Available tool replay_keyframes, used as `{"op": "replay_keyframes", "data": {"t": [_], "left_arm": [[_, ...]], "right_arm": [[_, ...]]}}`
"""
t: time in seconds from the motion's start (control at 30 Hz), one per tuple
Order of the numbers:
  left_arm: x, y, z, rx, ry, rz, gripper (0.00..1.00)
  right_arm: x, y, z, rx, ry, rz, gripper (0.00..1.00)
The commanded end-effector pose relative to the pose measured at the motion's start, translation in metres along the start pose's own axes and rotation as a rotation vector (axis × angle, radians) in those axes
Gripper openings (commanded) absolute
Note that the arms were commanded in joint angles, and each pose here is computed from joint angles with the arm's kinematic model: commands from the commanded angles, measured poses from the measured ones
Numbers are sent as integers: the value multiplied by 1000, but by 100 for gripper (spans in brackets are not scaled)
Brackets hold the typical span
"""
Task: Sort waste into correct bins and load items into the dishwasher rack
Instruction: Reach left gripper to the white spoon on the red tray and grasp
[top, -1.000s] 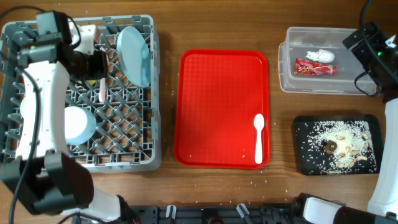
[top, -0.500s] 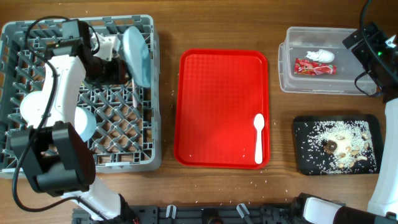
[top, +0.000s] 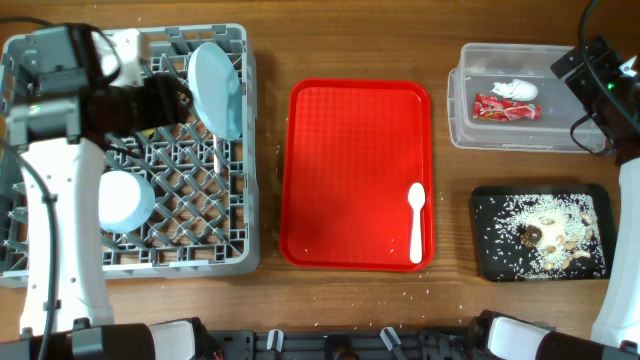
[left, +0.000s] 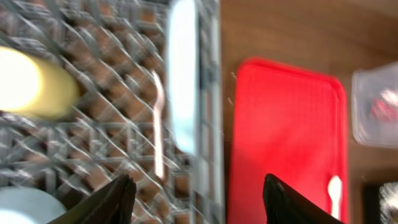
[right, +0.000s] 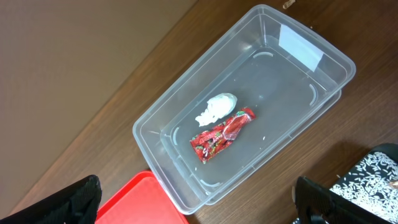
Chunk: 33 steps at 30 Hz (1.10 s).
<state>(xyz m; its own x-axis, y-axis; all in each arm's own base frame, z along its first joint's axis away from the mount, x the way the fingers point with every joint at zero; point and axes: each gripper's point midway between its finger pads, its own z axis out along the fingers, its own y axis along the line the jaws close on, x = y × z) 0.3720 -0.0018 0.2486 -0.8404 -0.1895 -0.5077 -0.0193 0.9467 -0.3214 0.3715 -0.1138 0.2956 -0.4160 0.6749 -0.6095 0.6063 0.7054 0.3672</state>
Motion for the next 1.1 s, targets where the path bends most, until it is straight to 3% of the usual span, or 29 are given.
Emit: {"op": "replay_keyframes", "data": {"t": [0.0, 0.1, 0.23, 0.33, 0.47, 0.5, 0.53, 0.57, 0.7, 0.77, 0.83, 0.93, 1.0, 1.07], "left_arm": [[36, -73, 19, 128, 146, 14, 65], [74, -136, 50, 154, 261, -55, 67], [114, -177, 110, -113, 202, -177, 68], [138, -226, 147, -123, 104, -115, 70], [189, -264, 183, -132, 91, -56, 70], [207, -276, 191, -114, 110, -25, 76], [218, -283, 194, -101, 117, -4, 91], [227, -289, 196, -95, 124, 14, 100], [239, -317, 192, -14, 104, 38, 99], [234, -324, 197, 1, 54, 49, 92], [234, -330, 206, 20, 31, 146, 92], [251, -319, 232, -22, 57, 281, 83], [254, -313, 239, -51, 53, 293, 71], [259, -311, 242, -58, 64, 291, 66]], "right_arm": [[-1, -4, -4, 18, -17, -2, 100], [-1, -4, -4, 18, -17, -2, 100], [-1, -4, -4, 18, -17, -2, 100], [-1, -4, -4, 18, -17, -2, 100], [-1, -4, -4, 18, -17, -2, 100], [-1, -4, -4, 18, -17, -2, 100], [-1, -4, -4, 18, -17, -1, 100], [-1, -4, -4, 18, -17, -2, 100], [-1, -4, -4, 18, -17, -2, 100], [-1, -4, -4, 18, -17, -2, 100], [-1, -4, -4, 18, -17, -2, 100], [-1, -4, -4, 18, -17, -2, 100], [-1, -4, -4, 18, -17, -2, 100], [-1, -4, -4, 18, -17, -2, 100]]}}
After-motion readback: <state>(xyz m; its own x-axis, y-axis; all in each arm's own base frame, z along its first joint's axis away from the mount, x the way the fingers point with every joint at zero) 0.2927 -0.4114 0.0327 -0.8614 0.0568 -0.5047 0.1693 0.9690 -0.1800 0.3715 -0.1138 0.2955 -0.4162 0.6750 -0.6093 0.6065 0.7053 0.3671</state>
